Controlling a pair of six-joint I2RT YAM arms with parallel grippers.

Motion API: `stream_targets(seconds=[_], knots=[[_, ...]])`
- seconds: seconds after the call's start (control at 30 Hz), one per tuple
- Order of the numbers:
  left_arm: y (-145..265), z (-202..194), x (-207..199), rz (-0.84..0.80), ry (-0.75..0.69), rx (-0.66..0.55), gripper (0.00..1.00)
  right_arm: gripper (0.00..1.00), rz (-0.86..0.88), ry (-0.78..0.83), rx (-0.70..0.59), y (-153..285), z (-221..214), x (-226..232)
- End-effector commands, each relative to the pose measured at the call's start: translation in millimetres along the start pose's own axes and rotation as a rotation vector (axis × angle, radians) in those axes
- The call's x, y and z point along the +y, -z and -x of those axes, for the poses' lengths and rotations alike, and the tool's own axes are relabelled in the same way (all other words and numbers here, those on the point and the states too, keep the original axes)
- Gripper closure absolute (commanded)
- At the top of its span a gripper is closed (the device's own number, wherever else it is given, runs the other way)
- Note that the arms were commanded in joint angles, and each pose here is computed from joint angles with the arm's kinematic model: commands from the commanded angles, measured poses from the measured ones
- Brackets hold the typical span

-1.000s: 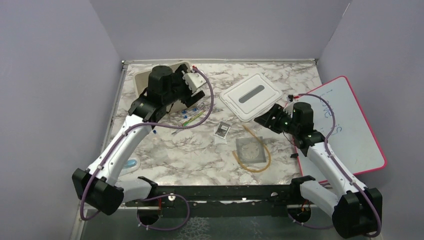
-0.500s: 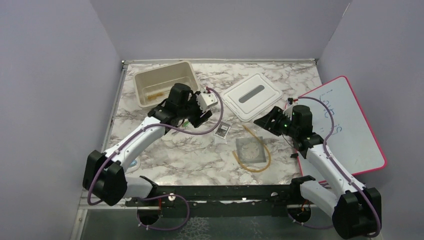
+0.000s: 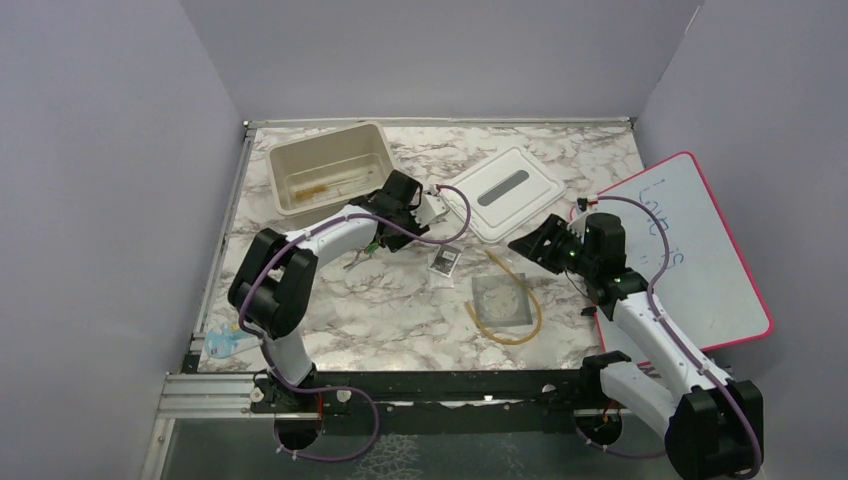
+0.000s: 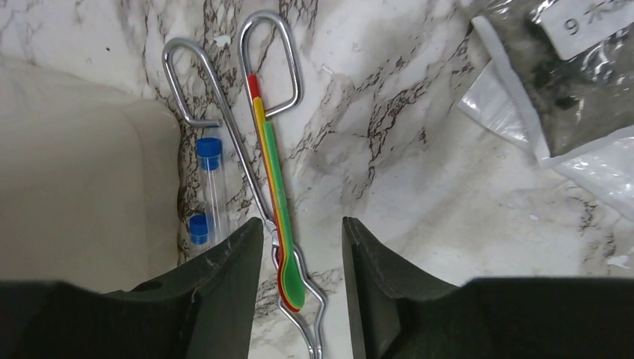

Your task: Organize the chemistry lab equipment

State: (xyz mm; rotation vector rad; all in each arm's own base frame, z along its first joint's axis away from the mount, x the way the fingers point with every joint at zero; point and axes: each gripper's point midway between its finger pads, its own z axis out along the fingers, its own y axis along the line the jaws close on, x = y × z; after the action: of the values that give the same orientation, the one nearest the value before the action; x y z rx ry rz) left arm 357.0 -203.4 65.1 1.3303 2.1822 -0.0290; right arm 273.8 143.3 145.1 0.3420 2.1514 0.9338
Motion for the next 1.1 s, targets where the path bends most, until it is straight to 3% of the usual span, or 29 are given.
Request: stream_targets(seconds=[0.0,0.37,0.5,0.6,0.77,0.9,1.07], knots=[[-4.3,-14.2,16.4,0.086,0.008,0.097,0.57,0.38,-0.011,0.019,-0.021,-1.5,5.2,-0.4],[-23.2,-38.1,20.1,0.123,0.018,0.204,0.73,0.38,-0.01,0.023,-0.015,-2.5,2.1,-3.0],[-28.8,-42.6,16.0,0.107,0.022,0.219,0.73,0.38,-0.013,0.026,-0.016,-1.3,1.9,-3.2],[-29.8,-40.7,9.8,0.073,0.027,0.206,0.76,0.38,-0.015,0.027,-0.016,-0.8,1.7,-3.4],[-21.6,-29.8,4.5,0.029,0.03,0.166,0.93,0.38,-0.011,0.026,-0.016,-0.1,1.8,-2.1],[-8.2,-21.1,10.3,0.05,0.023,0.133,1.0,0.38,-0.009,0.026,-0.017,0.7,2.0,-1.6],[12.1,-6.8,18.7,0.082,0.013,0.078,1.0,0.38,-0.006,0.027,-0.017,1.9,2.2,-0.3]])
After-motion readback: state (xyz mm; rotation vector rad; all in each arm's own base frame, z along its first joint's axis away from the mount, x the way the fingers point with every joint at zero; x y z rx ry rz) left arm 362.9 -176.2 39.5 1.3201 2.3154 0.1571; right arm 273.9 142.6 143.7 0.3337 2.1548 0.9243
